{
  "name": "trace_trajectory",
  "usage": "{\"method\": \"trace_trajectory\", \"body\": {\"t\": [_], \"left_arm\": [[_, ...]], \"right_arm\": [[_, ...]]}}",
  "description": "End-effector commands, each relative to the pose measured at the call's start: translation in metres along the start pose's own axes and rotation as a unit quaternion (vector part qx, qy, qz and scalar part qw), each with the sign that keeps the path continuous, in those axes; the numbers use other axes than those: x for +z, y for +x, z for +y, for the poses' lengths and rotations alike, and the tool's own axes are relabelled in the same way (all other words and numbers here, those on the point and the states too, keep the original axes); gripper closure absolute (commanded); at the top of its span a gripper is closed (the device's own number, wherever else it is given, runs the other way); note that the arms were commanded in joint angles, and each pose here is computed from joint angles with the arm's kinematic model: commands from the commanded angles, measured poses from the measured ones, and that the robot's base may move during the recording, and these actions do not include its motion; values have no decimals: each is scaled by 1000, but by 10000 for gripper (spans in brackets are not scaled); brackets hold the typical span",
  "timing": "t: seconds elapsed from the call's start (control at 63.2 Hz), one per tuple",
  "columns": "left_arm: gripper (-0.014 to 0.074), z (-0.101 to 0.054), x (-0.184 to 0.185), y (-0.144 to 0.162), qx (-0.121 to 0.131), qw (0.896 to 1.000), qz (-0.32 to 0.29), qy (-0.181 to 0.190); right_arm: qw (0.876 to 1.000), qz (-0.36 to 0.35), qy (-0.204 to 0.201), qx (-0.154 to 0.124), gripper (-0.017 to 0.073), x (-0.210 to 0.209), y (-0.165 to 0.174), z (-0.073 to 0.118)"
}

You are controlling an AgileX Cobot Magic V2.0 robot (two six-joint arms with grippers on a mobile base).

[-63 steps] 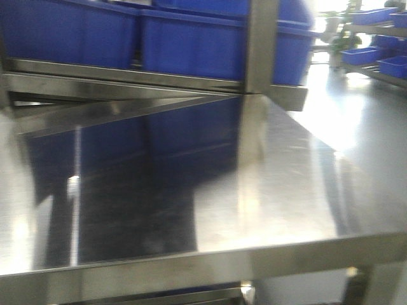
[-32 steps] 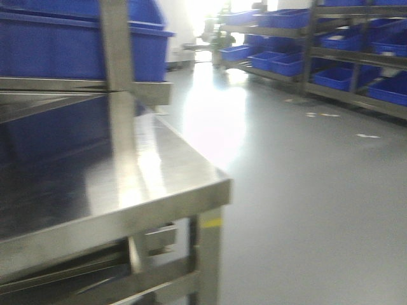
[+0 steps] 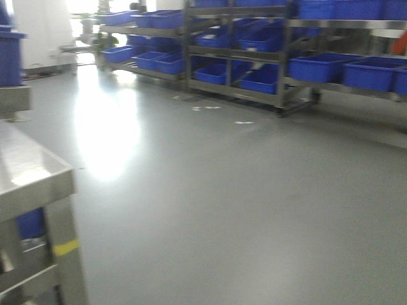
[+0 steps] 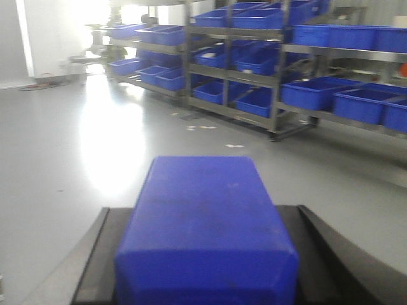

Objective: Pick and sort blue part to right shelf
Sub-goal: 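Drive the base away from the table down the aisle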

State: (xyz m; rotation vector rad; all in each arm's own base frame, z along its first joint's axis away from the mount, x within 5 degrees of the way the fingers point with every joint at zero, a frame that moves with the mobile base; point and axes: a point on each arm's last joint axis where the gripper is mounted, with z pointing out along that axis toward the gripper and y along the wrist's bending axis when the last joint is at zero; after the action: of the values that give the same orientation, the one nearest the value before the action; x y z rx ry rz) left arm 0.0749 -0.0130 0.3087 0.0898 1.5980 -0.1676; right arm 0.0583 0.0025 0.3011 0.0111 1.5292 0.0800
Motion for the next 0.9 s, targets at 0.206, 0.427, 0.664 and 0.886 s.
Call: {"method": "trace_trajectory", "body": {"t": [0.206, 0.427, 0.664, 0.886], "left_arm": [[228, 0, -2, -18, -2, 998, -57, -5], [228, 0, -2, -18, -2, 998, -57, -5], [228, 0, -2, -18, -2, 998, -57, -5], [228, 0, -2, -18, -2, 998, -57, -5]], "right_arm": [[998, -57, 0, -13, 147, -1, -18, 1], [998, -57, 0, -13, 147, -1, -18, 1], [998, -57, 0, -13, 147, -1, -18, 1], [998, -57, 0, -13, 147, -1, -18, 1]]}}
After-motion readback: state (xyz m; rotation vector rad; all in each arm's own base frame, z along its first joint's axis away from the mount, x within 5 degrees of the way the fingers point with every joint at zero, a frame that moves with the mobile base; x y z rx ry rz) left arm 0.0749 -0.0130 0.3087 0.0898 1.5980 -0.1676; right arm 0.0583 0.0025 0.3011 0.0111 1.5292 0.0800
